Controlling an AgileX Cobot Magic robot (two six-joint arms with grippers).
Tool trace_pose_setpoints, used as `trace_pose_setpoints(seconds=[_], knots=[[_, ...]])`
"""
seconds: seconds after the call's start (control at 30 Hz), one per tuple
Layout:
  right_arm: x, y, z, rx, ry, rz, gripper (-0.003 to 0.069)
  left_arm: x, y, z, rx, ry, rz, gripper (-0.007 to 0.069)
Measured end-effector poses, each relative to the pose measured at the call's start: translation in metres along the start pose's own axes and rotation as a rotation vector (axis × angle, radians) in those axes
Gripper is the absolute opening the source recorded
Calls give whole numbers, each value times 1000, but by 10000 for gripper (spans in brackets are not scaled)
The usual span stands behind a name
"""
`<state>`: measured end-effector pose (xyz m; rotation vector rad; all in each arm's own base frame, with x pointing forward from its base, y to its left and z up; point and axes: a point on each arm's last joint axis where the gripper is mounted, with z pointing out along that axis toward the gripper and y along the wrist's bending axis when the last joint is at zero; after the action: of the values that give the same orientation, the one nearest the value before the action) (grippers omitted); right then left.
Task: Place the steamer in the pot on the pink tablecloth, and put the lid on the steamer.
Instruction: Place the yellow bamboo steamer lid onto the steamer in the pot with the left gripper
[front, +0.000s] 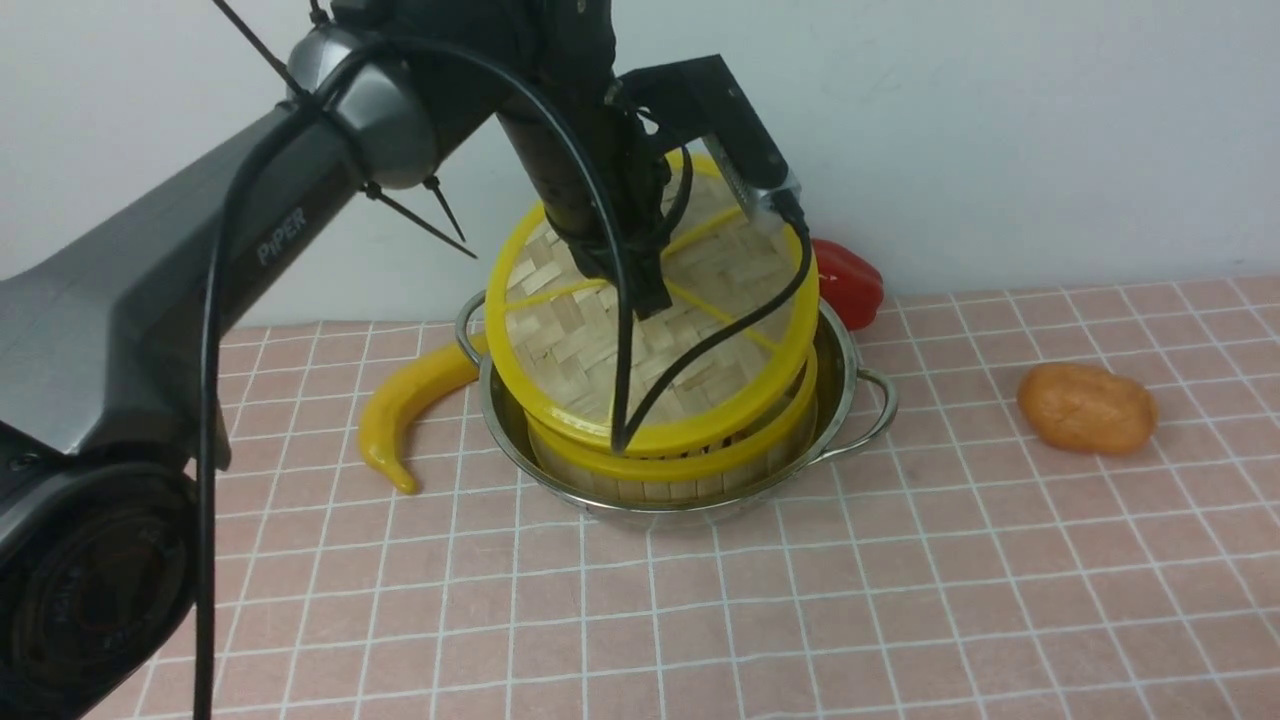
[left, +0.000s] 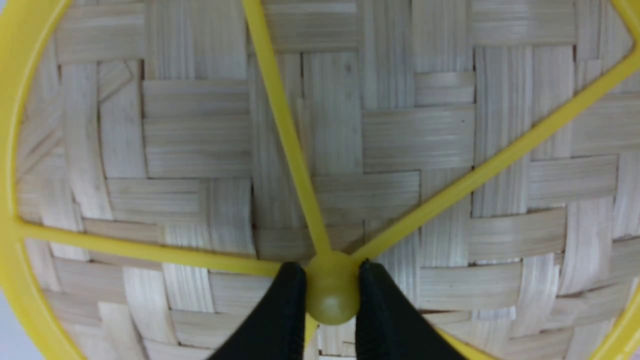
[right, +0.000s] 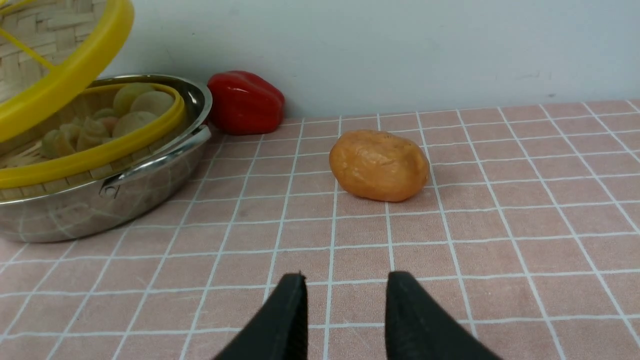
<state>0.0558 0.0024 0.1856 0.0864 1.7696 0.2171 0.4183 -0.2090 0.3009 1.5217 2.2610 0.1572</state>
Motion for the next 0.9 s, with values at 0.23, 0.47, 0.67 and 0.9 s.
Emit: trace_pose_setpoints(seconds=[0.23,0.47,0.67,0.9], knots=[[0,0,0,0,0,0,240,1,-2,21,27,31,2,116],[0,0,0,0,0,0,240,1,-2,22,28,33,2,116],[0,0,0,0,0,0,240,1,-2,24,31,36,2,116],[0,0,0,0,0,0,240,-2,-1,36,17,18,5,116]])
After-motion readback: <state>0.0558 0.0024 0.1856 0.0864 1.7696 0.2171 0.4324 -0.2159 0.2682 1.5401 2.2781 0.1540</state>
